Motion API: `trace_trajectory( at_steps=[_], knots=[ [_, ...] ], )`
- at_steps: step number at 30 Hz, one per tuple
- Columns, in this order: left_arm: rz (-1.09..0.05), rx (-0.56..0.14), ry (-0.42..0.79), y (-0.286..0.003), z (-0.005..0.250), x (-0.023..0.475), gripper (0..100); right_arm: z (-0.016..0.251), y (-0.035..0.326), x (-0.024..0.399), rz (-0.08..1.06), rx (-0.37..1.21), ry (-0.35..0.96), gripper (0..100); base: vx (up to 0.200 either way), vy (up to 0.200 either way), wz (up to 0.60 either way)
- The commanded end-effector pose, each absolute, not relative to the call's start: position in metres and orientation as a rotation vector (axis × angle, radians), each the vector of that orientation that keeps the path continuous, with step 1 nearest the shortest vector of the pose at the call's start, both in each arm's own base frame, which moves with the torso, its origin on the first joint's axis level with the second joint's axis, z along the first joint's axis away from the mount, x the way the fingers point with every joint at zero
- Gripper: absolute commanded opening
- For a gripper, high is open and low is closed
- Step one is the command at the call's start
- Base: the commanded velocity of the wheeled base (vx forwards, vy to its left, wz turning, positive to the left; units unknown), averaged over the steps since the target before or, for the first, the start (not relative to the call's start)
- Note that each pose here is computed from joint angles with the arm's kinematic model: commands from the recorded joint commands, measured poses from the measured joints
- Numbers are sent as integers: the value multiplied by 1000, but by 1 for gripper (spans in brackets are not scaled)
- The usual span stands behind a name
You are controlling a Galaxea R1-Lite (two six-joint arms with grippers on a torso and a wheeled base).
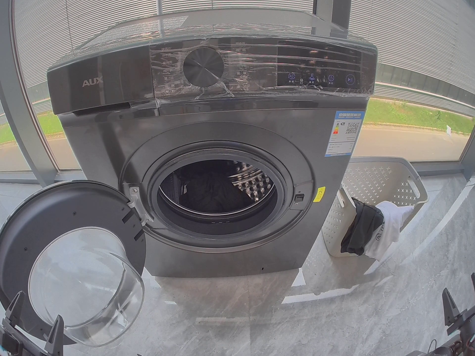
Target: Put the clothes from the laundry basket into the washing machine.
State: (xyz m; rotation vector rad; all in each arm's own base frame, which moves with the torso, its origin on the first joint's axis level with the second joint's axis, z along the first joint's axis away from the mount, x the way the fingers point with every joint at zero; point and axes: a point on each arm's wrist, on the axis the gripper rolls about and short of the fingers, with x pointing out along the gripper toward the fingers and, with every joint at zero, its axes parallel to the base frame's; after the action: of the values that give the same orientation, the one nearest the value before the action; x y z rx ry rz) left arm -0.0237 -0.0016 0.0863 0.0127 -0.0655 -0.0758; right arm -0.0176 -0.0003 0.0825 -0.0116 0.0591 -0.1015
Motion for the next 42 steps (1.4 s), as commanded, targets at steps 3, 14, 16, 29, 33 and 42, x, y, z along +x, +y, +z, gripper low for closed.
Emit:
trace_trajectory(
  at_steps=[3,14,16,29,33,42],
  knots=[
    [-75,17,-57,-2,81,-23,100,78,0,-16,-102,-11,79,100,0,-200,0],
    [-75,17,-57,-2,81,-23,100,78,0,-16,-104,-5,77,100,0,-200,0],
    [-75,17,-57,-2,81,-23,100,78,0,-16,-104,-5,79,100,0,-200,0],
    [-75,17,-57,-2,81,-23,100,78,0,-16,-104,-5,77,100,0,-200,0],
    [-75,17,-57,-2,81,-23,100,78,0,-16,-104,-5,77,100,0,-200,0],
    [-75,17,-57,-2,81,-23,100,78,0,-16,-104,-5,77,100,0,-200,0]
  ],
)
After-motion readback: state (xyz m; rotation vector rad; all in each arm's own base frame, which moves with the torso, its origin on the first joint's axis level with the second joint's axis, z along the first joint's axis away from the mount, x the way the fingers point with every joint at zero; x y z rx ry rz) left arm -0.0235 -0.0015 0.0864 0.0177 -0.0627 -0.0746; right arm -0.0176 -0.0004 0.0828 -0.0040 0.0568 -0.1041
